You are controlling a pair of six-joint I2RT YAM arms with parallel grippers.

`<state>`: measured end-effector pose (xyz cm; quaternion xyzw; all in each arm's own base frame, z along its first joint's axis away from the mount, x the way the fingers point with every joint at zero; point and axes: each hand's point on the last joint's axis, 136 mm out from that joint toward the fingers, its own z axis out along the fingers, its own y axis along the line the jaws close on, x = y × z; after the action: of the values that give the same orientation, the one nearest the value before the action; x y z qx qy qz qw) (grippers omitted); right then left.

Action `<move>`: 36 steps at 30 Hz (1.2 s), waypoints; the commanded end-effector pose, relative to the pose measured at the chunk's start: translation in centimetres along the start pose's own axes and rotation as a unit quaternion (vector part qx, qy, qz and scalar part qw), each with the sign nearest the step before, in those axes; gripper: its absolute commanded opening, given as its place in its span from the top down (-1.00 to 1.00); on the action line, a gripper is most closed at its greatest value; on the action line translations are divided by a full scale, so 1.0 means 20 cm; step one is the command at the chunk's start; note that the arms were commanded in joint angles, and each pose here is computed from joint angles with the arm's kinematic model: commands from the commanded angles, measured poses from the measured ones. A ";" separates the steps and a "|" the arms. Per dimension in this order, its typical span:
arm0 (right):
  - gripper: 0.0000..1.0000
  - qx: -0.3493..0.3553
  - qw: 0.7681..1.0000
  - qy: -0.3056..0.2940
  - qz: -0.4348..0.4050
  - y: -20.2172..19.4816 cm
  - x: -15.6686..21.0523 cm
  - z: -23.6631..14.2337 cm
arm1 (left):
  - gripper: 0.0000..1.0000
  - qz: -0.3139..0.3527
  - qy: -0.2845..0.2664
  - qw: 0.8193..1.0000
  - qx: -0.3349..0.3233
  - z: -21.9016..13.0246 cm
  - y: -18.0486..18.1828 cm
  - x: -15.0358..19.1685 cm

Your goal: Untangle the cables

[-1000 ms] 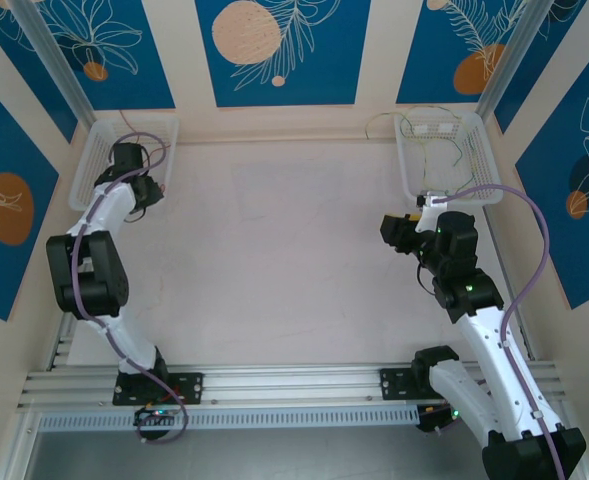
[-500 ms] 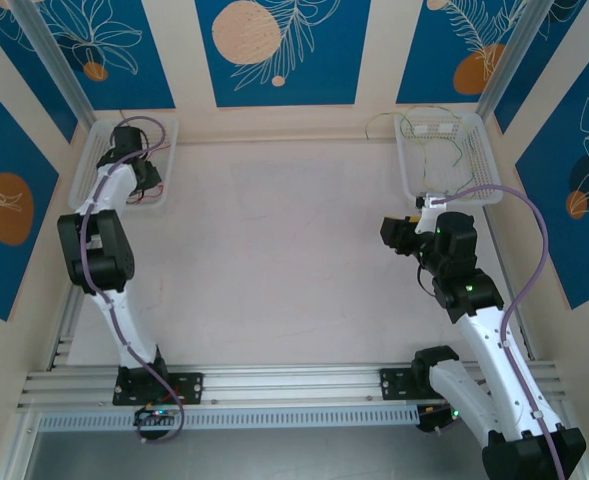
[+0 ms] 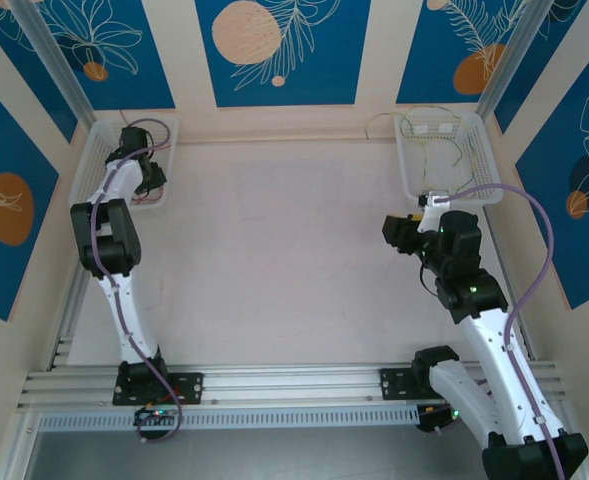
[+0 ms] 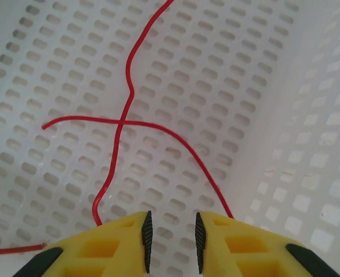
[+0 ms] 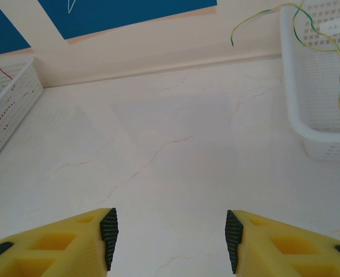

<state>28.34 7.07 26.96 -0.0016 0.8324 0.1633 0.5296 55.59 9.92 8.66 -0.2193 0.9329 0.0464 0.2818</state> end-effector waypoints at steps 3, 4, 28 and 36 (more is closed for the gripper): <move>-0.09 -0.007 1.000 -0.017 -0.015 0.03 -0.09 -0.04 | 0.33 -0.006 -0.060 0.998 0.024 -0.28 -0.01 -0.23; -0.09 -0.007 1.000 -0.018 -0.015 0.04 -0.09 -0.04 | 0.30 -0.010 -0.071 0.997 0.028 -0.36 -0.01 -0.25; -0.75 0.193 0.977 -0.047 -0.081 -0.53 0.42 0.34 | -1.00 0.145 -0.306 0.941 0.017 -0.82 0.08 0.76; -0.73 0.160 0.982 -0.058 -0.083 -0.63 0.41 0.51 | -1.00 0.094 -0.282 0.950 0.097 -0.56 0.05 0.71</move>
<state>33.48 -1.60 8.71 0.0638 0.8603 -0.0316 0.5047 36.06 4.02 7.63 -0.0833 0.8641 0.1043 0.4853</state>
